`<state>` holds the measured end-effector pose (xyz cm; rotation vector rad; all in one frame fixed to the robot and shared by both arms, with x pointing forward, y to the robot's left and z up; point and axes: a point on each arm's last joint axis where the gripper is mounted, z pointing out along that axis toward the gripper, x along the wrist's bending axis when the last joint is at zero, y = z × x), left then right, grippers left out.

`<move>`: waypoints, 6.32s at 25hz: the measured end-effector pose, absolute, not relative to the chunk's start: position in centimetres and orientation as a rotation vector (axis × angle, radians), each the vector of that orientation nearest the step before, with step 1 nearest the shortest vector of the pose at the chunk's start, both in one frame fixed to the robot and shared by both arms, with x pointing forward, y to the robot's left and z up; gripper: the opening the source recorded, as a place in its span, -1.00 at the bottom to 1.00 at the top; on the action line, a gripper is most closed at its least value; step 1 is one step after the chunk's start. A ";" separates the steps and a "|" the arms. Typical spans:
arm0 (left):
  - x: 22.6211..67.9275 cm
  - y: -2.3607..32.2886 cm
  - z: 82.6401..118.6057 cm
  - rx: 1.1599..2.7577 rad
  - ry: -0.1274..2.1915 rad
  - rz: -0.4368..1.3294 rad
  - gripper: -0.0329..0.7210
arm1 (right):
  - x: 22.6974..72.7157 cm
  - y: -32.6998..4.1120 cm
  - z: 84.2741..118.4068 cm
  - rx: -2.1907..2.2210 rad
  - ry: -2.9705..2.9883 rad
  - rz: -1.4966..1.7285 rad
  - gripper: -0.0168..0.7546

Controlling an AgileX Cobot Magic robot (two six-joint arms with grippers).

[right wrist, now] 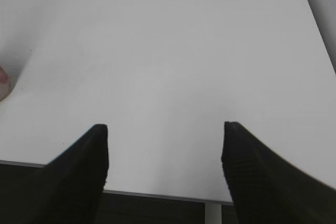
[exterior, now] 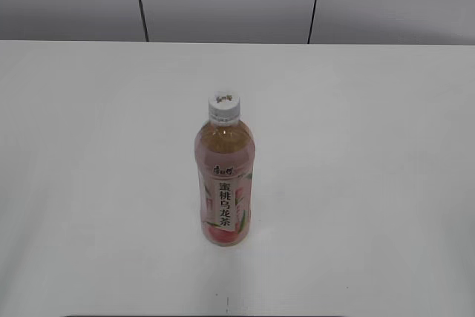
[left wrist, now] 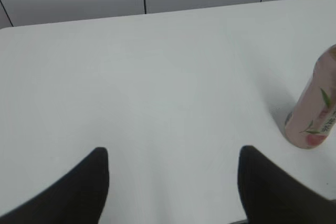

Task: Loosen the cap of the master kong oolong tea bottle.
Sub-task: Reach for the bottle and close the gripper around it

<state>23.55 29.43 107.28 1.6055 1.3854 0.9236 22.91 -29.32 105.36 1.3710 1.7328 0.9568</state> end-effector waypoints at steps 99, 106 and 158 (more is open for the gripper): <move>42.5 19.7 90.9 1.737 0.578 0.371 0.67 | 22.9 -29.3 105.4 1.371 1.732 0.957 0.37; 42.9 19.2 91.2 1.740 0.520 0.345 0.66 | 22.9 -29.3 105.4 1.371 1.732 0.957 0.37; 47.2 12.3 91.2 1.686 0.367 0.174 0.65 | 22.9 -29.3 105.4 1.371 1.732 0.957 0.37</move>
